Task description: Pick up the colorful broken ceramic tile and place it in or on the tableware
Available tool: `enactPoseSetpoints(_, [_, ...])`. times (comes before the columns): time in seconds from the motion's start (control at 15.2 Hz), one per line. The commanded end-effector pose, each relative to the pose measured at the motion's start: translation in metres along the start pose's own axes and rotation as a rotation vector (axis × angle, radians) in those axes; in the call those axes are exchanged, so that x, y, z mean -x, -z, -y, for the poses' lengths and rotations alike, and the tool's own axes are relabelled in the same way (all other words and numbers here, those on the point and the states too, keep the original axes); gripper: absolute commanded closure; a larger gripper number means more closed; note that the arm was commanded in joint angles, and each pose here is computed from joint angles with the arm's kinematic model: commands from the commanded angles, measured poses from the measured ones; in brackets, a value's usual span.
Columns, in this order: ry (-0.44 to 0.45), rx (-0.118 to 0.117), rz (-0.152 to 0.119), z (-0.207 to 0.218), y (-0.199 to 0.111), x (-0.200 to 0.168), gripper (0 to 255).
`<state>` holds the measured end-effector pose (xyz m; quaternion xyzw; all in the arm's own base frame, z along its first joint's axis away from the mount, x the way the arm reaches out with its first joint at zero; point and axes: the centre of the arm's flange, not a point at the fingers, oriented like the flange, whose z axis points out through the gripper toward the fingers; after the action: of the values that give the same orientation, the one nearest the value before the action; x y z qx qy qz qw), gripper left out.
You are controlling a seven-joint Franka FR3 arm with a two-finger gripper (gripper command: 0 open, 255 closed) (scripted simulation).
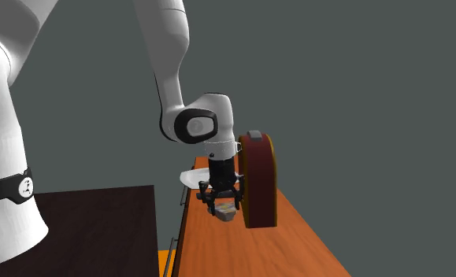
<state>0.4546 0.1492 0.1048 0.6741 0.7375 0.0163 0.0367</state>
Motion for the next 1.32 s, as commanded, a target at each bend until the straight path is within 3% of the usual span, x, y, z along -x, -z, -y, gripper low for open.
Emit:
enactPoseSetpoints(0.0, [-0.001, -0.003, 0.001, -0.001, 0.01, 0.001, 255])
enactPoseSetpoints(0.86, [-0.001, -0.003, 0.001, -0.006, 0.078, 0.003, 255])
enactPoseSetpoints(1.25, [-0.001, -0.003, 0.001, -0.013, 0.084, -0.076, 255])
